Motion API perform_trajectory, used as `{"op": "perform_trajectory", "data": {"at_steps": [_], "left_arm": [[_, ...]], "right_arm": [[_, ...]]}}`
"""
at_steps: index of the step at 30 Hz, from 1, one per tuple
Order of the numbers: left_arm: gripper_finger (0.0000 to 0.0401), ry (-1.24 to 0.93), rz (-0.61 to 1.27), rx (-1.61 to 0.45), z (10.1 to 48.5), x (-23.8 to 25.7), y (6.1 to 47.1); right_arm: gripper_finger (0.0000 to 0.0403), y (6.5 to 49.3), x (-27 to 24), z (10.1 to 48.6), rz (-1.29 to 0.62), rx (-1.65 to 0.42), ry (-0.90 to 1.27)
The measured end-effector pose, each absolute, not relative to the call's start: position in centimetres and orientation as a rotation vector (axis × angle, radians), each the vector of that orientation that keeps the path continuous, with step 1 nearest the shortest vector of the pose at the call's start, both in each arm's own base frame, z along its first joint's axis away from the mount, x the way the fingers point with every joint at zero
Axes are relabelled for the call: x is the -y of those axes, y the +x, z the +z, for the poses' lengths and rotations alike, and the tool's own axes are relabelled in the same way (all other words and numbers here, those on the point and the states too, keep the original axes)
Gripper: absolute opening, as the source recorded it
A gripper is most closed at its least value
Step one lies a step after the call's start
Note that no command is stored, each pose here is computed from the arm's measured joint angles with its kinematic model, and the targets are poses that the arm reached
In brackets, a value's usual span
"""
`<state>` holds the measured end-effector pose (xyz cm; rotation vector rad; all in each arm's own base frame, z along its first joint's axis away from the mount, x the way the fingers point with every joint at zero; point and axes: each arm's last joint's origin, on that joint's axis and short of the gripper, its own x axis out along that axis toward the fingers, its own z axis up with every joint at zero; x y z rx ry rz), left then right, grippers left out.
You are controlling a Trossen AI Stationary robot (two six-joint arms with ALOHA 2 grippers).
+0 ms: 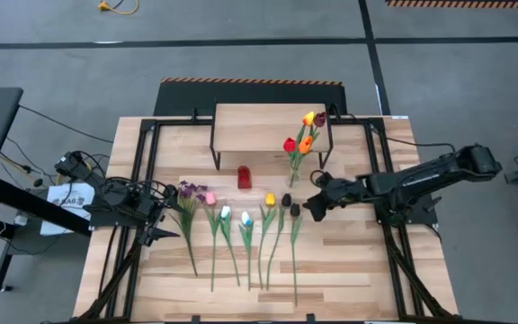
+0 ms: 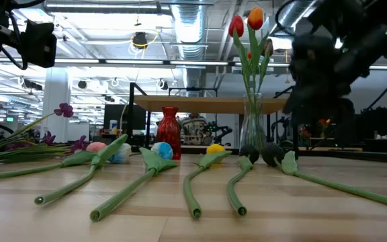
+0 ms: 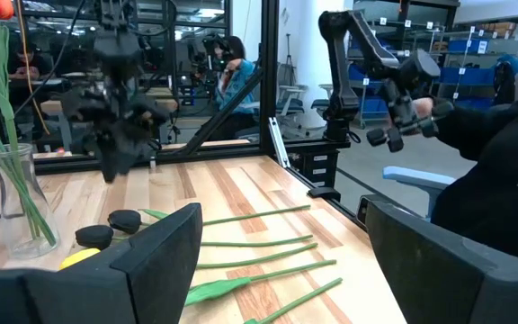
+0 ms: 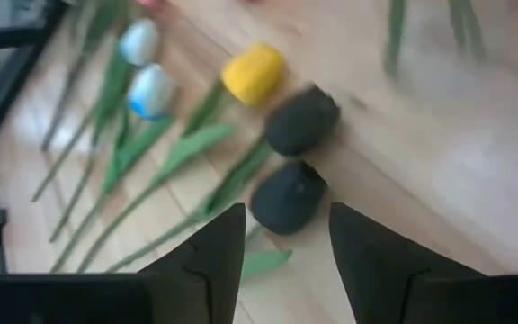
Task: Pick and place flowers into a vace then onto a shelf
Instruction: Put the right black flower into the transparent vase
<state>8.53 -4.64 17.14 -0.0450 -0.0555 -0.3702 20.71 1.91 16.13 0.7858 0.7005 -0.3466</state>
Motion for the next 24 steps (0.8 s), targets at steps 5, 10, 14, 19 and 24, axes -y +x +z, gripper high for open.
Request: {"op": "perform_trajectory", "data": {"at_steps": [5, 10, 14, 19, 24], "left_arm": [[0.0302, -0.045, -0.37, 0.055, 17.1, 4.6, 8.5], [0.0302, -0.045, -0.37, 0.055, 17.1, 4.6, 8.5], [0.0302, -0.045, -0.37, 0.055, 17.1, 4.6, 8.5], [0.0302, -0.045, -0.37, 0.055, 17.1, 4.6, 8.5], [0.0302, -0.045, -0.37, 0.055, 17.1, 4.6, 8.5]], "right_arm": [[0.015, 21.5, -2.6, 14.4, -0.385, -0.75, 0.848], [0.0152, 22.3, -3.6, 13.3, -0.355, -0.764, 0.85], [0.0152, 22.7, -4.3, 12.8, -0.319, -0.757, 0.848], [0.0148, 23.3, -4.9, 12.3, -0.281, -0.734, 0.851], [0.0148, 23.5, -5.1, 11.2, -0.317, -0.759, 0.894]]}}
